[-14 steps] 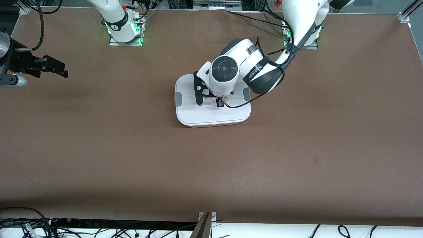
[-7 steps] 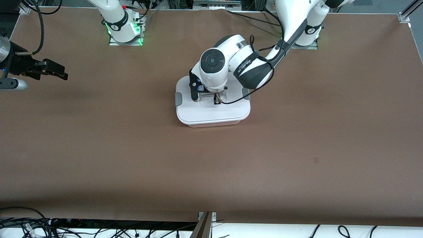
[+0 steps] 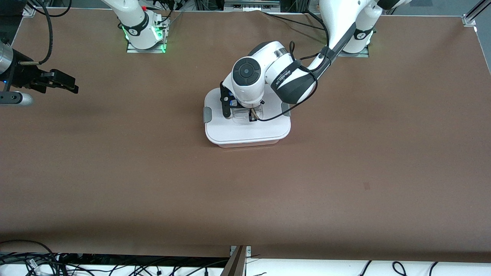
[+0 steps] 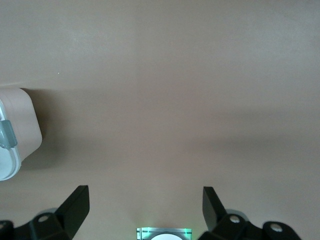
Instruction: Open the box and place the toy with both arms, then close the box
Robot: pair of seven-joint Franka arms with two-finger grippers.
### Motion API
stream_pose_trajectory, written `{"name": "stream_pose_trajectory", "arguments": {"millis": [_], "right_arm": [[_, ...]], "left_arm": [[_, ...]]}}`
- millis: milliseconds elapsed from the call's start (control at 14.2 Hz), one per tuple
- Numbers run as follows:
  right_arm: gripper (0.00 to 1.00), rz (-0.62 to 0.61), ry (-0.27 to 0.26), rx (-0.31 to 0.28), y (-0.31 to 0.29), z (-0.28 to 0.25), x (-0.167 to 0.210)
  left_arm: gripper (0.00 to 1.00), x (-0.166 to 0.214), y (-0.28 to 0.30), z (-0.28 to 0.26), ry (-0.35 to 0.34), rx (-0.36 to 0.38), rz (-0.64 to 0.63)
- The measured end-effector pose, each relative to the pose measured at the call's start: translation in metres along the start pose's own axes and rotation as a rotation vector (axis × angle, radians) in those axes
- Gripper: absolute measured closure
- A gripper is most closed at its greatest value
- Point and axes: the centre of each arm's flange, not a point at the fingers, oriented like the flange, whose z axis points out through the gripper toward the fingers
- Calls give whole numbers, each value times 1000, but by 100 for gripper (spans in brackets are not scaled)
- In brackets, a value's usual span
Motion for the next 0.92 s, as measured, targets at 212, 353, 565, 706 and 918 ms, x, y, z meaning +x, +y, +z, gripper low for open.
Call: {"name": "stream_pose_trajectory", "arguments": {"millis": [212,353,565,706,918], "right_arm": [[0,-1,-2,-1,-1,2,2],[0,-1,0,-1,-1,2,2],[0,-2,0,-1,-1,2,2],[0,-3,-2,-2,-2,3,2],[0,-4,-4,-2,-2,4,3]], "left_arm": [[93,1,1,1,-4,12,3],[89,0,-1,4,-11,15,-9],[59,-9,-9,-11,-3,37,-39],[39,-34,-16,-56,0,64,-82],[7,-107,-31,-141,-11,104,-196]]}}
